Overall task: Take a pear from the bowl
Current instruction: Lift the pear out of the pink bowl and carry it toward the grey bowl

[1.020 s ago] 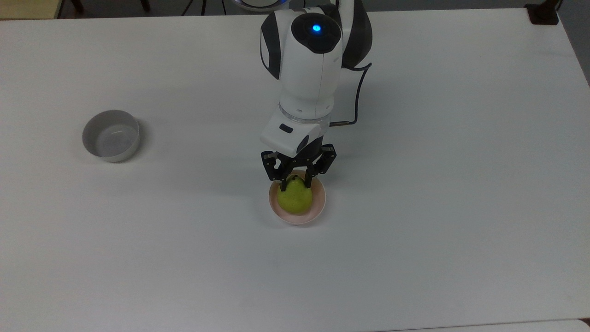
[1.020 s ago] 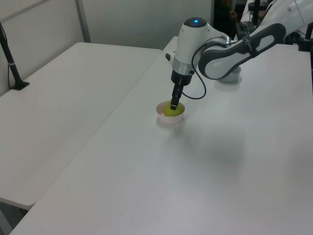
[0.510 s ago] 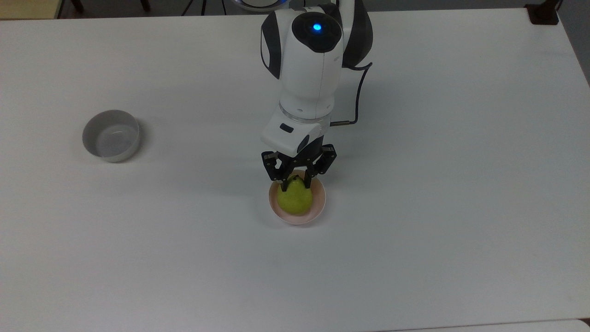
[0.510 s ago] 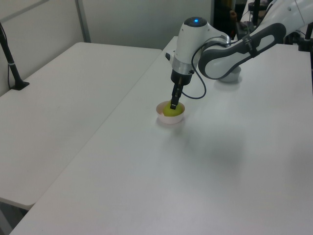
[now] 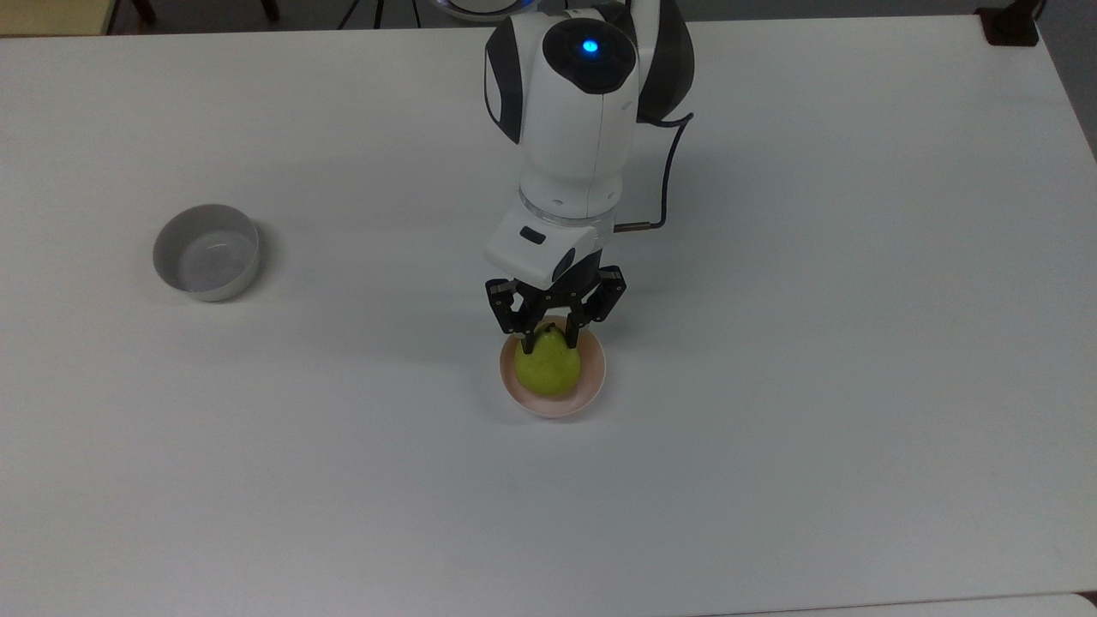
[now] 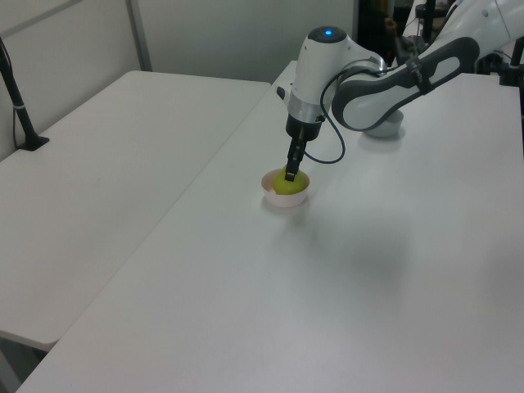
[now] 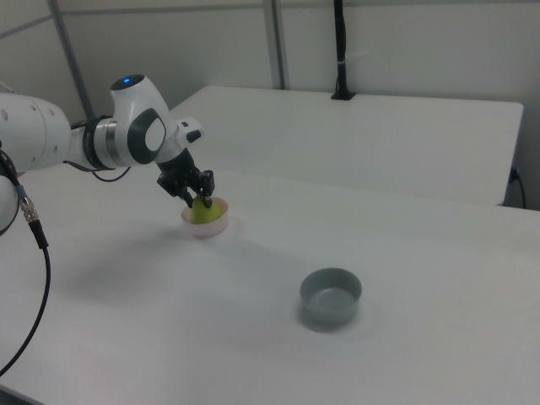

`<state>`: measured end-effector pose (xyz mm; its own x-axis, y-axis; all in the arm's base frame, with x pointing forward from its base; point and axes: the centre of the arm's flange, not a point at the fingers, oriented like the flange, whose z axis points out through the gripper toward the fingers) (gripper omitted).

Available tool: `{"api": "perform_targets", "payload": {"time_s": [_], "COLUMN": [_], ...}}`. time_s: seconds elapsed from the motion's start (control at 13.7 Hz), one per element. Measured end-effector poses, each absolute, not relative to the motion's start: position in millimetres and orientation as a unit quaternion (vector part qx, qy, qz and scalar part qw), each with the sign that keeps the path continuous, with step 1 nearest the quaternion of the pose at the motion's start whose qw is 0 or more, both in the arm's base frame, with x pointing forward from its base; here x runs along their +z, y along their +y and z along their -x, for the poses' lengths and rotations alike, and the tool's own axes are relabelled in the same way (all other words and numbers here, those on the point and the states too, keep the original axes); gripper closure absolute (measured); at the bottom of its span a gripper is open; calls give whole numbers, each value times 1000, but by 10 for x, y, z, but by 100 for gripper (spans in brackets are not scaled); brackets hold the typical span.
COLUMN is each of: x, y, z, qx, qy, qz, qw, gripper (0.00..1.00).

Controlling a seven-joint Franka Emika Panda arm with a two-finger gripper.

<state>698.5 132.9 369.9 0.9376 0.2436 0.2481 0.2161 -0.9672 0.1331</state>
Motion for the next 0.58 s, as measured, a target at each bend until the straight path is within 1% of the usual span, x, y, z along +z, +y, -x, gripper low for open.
{"api": "perform_targets", "payload": {"time_s": [0.58], "x": [4195], "y": [1262], "z": [-6891], "qx": [132], "qy": [107], "qz": [-984], "qw": [55], "gripper": [53]}}
